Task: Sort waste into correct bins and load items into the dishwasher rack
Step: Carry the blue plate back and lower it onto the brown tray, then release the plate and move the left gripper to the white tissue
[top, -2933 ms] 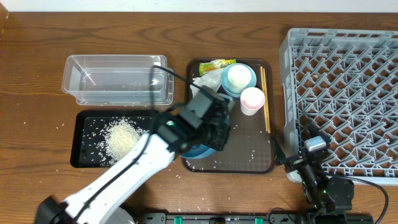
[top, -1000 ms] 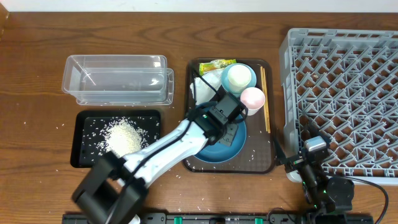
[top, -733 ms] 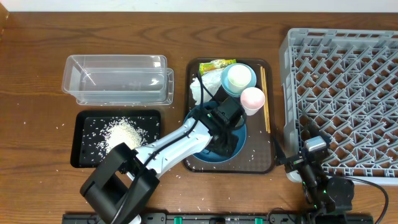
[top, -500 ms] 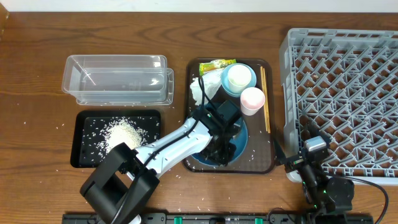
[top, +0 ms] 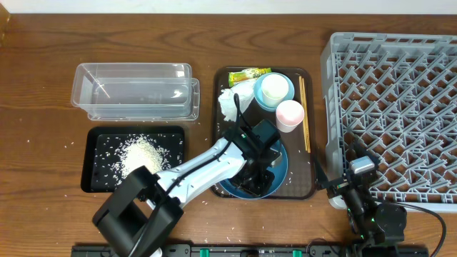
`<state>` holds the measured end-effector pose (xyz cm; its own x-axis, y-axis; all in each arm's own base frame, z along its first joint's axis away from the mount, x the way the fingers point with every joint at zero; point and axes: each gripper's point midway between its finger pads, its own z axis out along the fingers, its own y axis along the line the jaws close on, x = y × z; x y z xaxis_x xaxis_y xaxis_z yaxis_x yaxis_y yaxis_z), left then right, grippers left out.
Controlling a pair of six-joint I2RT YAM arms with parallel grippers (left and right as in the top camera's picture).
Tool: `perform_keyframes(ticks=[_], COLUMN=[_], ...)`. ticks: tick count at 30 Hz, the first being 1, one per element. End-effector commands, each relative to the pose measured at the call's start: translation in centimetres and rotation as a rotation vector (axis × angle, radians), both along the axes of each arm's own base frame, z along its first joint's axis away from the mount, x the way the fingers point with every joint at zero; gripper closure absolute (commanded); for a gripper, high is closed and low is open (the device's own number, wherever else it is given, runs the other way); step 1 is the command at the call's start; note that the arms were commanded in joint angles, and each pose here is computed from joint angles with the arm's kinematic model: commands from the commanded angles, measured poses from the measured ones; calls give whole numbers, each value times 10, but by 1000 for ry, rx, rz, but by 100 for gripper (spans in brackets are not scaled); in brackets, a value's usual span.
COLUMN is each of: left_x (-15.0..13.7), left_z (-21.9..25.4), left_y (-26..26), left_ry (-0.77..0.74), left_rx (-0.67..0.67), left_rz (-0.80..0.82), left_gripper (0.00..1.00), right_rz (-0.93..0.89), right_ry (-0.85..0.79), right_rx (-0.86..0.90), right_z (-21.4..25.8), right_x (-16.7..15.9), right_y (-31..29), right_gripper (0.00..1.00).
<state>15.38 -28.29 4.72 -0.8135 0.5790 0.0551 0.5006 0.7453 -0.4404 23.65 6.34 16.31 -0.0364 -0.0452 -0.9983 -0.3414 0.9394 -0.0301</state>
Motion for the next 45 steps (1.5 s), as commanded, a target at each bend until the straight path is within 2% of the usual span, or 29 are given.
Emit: perform_keyframes(ticks=[1,6,10,14,16,18,23,27,32,39,45], left_x=[-3,30,77,111,123,135,166,186,209,229,267], left_z=[25,49,87,131,150,166,194,216,235,210,194], left_y=[-7,5,26,42,48,56,78,91,97,90,70], left_ry=[-34,-279,-553,-735,-785,-831,-910,-942,-958,-842,-893], left_rx=[-97,-59,5,-31,-79,-113,-134,-119,-85,52,33], left_rz=[-50,-17,99,242,299,350,444,465,463,348,320], left_gripper=[94,92,83,62,48,45,42,30,25,19,19], right_rz=[24,23,24,23,23,23,23,23,23,23,24], right_ry=[2,2,2,2,2,2,2,2,2,2,2], right_rx=[2,2,2,2,2,2,2,2,2,2,2], right_z=[-1,-1,-1,-1,-1,-1,-1,-1,-1,-1,-1], right_x=[-2,-2,-2,-2,-2,-2,-2,-2,-2,-2,-2], right_y=[6,6,6,6,6,6,6,6,6,6,6], right_gripper=[1,1,1,1,1,1,1,1,1,1,1])
